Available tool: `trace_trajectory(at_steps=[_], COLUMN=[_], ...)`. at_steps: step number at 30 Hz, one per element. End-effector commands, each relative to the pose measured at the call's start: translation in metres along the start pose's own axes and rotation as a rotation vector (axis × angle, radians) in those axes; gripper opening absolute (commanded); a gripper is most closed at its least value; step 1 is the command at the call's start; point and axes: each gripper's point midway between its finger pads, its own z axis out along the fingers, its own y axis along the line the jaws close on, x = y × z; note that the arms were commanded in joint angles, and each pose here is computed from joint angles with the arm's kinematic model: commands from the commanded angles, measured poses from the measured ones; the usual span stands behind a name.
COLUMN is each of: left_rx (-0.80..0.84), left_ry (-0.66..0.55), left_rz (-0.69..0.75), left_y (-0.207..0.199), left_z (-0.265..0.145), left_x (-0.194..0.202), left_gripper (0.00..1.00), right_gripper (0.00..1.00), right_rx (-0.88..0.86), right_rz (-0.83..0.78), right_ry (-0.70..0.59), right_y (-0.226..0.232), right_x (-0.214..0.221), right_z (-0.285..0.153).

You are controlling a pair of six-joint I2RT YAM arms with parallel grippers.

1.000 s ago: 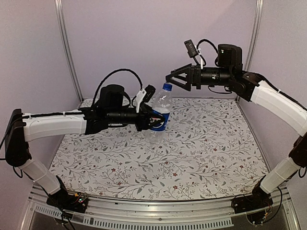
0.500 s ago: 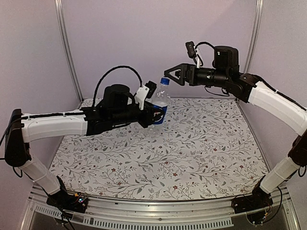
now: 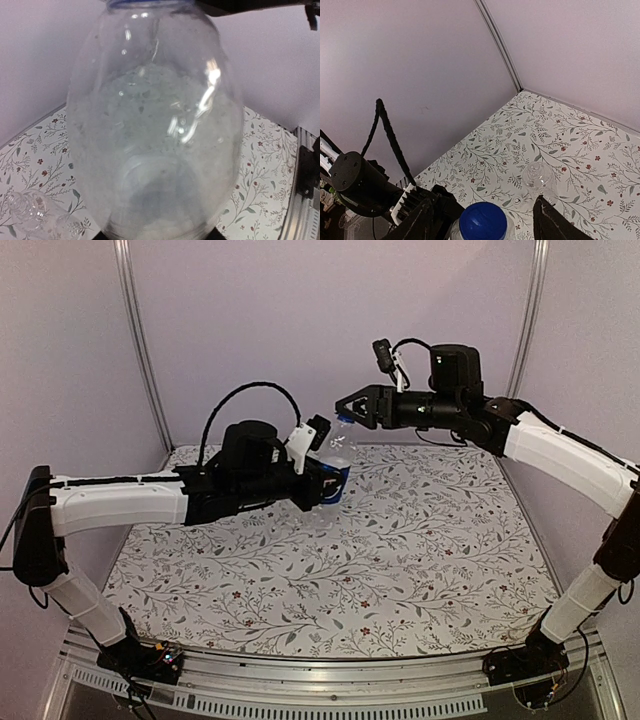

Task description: Unscrew the bottle caps

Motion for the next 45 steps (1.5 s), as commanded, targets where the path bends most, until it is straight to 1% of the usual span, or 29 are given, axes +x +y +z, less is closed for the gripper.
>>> trace_trajectory(at_steps=[1, 3, 8, 18, 21, 25, 28, 29, 31, 32, 35, 36, 37, 41, 45], left_rx=[0.012, 0.015, 0.017, 0.015, 0.013, 0.051, 0.145, 0.199, 0.318, 0.416, 0.632, 0.683, 0.733, 0.868, 0.949], left_ry=[-0.024, -0.021, -0.021, -0.009, -0.005, 0.001, -0.004, -0.007, -0.009, -0.007, -0.015, -0.023, -0.027, -0.035, -0.021], left_rz=[0.014, 0.016, 0.021, 0.024, 0.028, 0.05, 0.093, 0.108, 0.119, 0.117, 0.097, 0.094, 0.092, 0.08, 0.058], left_y=[-0.009, -0.01, -0.011, -0.011, -0.011, -0.017, -0.032, -0.04, -0.054, -0.066, -0.086, -0.09, -0.095, -0.103, -0.108], left_z=[0.001, 0.002, 0.002, 0.003, 0.003, 0.001, -0.004, -0.008, -0.016, -0.023, -0.046, -0.053, -0.061, -0.083, -0.093], left_x=[-0.011, -0.01, -0.01, -0.005, -0.004, -0.002, -0.003, -0.003, -0.003, -0.002, -0.001, -0.002, -0.002, -0.003, -0.002], left_gripper=[0.26, 0.26, 0.26, 0.26, 0.26, 0.25, 0.26, 0.26, 0.26, 0.26, 0.26, 0.26, 0.26, 0.26, 0.26], right_gripper=[0.63, 0.58, 0.53, 0.36, 0.28, 0.12, 0.01, 0.0, 0.0, 0.0, 0.0, 0.0, 0.0, 0.02, 0.09], right_rx=[-0.014, -0.017, -0.02, -0.037, -0.044, -0.078, -0.153, -0.193, -0.276, -0.335, -0.498, -0.547, -0.591, -0.758, -0.856], right_rz=[-0.004, -0.003, -0.004, -0.011, -0.019, -0.046, -0.108, -0.131, -0.192, -0.225, -0.321, -0.33, -0.376, -0.403, -0.394], right_ry=[0.007, 0.012, 0.013, 0.01, 0.008, 0.014, 0.027, 0.032, 0.043, 0.054, 0.085, 0.098, 0.096, 0.124, 0.141], right_y=[0.001, 0.0, 0.0, 0.004, 0.005, 0.012, 0.025, 0.031, 0.044, 0.053, 0.076, 0.082, 0.088, 0.102, 0.105], right_x=[0.001, 0.003, 0.003, 0.002, 0.001, 0.003, 0.005, 0.006, 0.009, 0.012, 0.025, 0.029, 0.032, 0.042, 0.047], right_z=[0.007, 0.009, 0.01, 0.01, 0.009, 0.007, 0.002, -0.001, -0.009, -0.014, -0.03, -0.035, -0.04, -0.057, -0.065])
